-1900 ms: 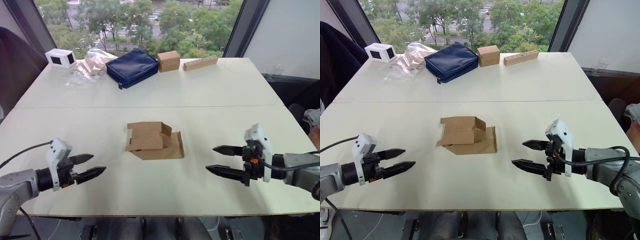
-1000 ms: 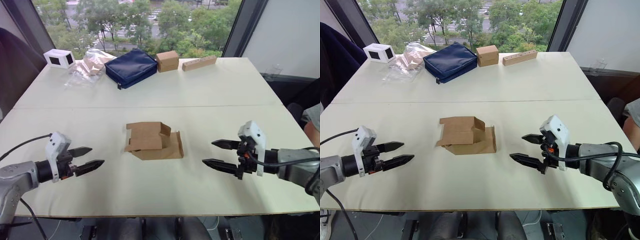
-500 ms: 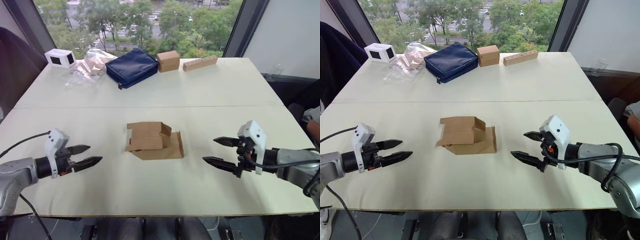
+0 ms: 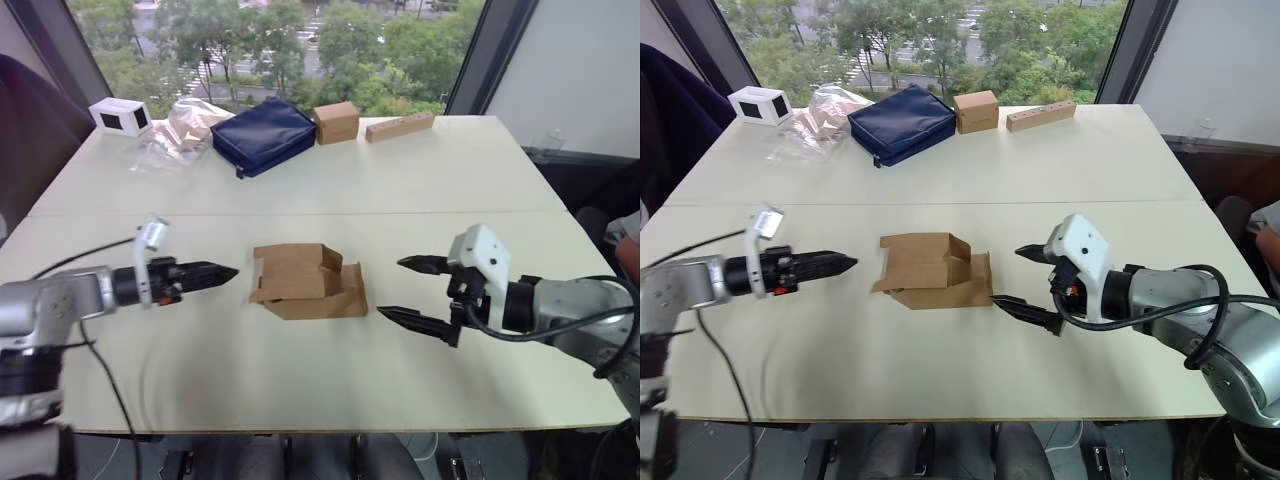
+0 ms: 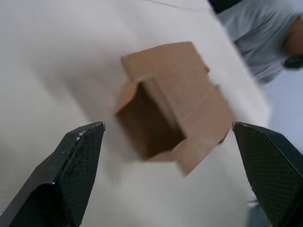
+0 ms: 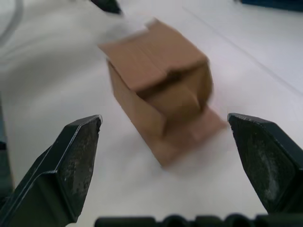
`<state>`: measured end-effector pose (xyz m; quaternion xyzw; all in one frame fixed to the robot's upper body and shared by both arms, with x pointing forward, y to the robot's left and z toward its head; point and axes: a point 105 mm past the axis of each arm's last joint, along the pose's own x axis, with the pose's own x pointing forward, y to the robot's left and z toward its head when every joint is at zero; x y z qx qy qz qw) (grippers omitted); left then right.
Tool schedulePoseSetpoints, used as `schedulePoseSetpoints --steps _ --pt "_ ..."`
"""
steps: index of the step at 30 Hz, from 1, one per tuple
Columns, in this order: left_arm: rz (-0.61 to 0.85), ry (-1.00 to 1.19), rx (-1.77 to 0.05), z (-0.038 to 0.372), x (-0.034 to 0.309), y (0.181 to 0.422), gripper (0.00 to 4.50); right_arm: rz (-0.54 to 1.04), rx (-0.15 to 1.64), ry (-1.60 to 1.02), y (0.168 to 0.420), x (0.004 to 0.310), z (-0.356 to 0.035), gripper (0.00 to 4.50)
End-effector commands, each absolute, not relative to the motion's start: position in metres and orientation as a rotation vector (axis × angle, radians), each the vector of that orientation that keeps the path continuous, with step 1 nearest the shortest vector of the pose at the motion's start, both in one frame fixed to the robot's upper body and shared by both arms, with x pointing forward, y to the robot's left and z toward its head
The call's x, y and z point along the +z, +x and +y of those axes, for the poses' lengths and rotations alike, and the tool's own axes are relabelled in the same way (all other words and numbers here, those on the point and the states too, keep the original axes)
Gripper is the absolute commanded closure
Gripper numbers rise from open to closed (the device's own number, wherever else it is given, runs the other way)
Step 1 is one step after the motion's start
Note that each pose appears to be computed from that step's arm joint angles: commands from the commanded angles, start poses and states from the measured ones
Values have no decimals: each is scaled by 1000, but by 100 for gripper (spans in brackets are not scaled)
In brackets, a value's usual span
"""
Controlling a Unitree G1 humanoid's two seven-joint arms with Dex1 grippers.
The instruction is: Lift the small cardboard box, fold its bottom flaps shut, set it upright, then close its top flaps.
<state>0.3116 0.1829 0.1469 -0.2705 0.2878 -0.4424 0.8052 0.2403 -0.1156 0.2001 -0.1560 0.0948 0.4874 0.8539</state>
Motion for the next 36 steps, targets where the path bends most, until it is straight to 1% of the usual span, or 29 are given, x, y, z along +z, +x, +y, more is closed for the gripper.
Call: schedulePoseSetpoints --steps 1,7,12,23,27,28,33,36 --pt "647 -651 -957 172 151 316 6 165 1043 -352 234 207 -105 0" --pt "708 -742 -967 154 137 323 6 186 1024 -430 229 199 -99 0" --pt "716 -801 -1007 143 137 327 6 188 1000 -422 227 198 -100 0" --pt "717 -815 -1070 120 135 336 6 195 960 -394 228 192 -105 0" --pt "720 -815 -1100 114 134 336 109 188 950 -391 229 192 -105 0" --pt "721 -813 -1104 113 133 336 154 187 949 -391 229 192 -105 0" --pt "721 -799 -1125 110 133 336 350 175 943 -386 230 195 -104 0" --pt "721 -798 -1131 110 133 336 448 174 940 -383 230 196 -104 0"
